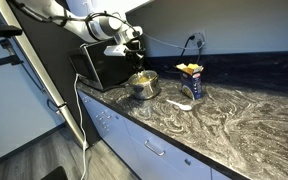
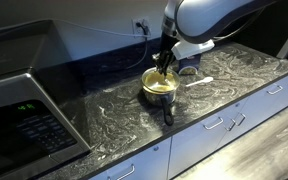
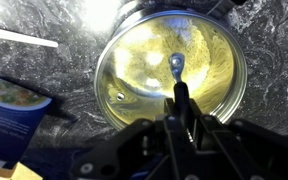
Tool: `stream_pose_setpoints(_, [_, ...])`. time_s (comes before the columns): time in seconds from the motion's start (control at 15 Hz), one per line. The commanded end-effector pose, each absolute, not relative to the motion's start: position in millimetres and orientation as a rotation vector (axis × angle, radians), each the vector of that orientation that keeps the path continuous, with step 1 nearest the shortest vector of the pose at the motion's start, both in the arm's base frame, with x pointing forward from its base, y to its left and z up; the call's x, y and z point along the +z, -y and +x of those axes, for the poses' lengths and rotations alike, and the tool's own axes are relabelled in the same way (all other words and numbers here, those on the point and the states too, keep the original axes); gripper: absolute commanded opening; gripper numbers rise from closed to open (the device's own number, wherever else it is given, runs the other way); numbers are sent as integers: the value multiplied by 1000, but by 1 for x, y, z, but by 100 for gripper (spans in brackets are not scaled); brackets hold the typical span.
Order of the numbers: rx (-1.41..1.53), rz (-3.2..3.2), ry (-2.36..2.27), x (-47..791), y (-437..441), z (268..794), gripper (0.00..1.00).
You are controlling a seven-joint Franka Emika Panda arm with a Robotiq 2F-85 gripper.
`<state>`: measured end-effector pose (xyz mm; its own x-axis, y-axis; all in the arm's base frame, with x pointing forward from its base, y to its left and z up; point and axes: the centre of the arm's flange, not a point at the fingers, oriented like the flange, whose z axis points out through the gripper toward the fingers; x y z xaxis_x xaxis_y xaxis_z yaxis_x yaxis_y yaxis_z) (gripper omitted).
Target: Pour the contents of the box into the pot and cover the pot
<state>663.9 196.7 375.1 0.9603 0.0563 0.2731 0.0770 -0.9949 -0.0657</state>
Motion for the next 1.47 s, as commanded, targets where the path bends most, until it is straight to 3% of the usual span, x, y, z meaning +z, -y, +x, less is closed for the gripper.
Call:
stream_pose_setpoints(0.0, [-425, -3075, 104, 379, -204, 665, 4])
stream_pose_setpoints(0.67, [-240, -3104, 130, 374, -211, 675, 4])
stream_pose_setpoints(0.73, [-233, -3109, 126, 374, -212, 676, 40])
stream_pose_setpoints(0.8, [-228, -3109, 126, 375, -213, 677, 40])
stream_pose_setpoints(1.33, [-277, -3086, 108, 393, -212, 670, 98])
stream_pose_setpoints(1.4, [-276, -3091, 113, 400, -209, 665, 100])
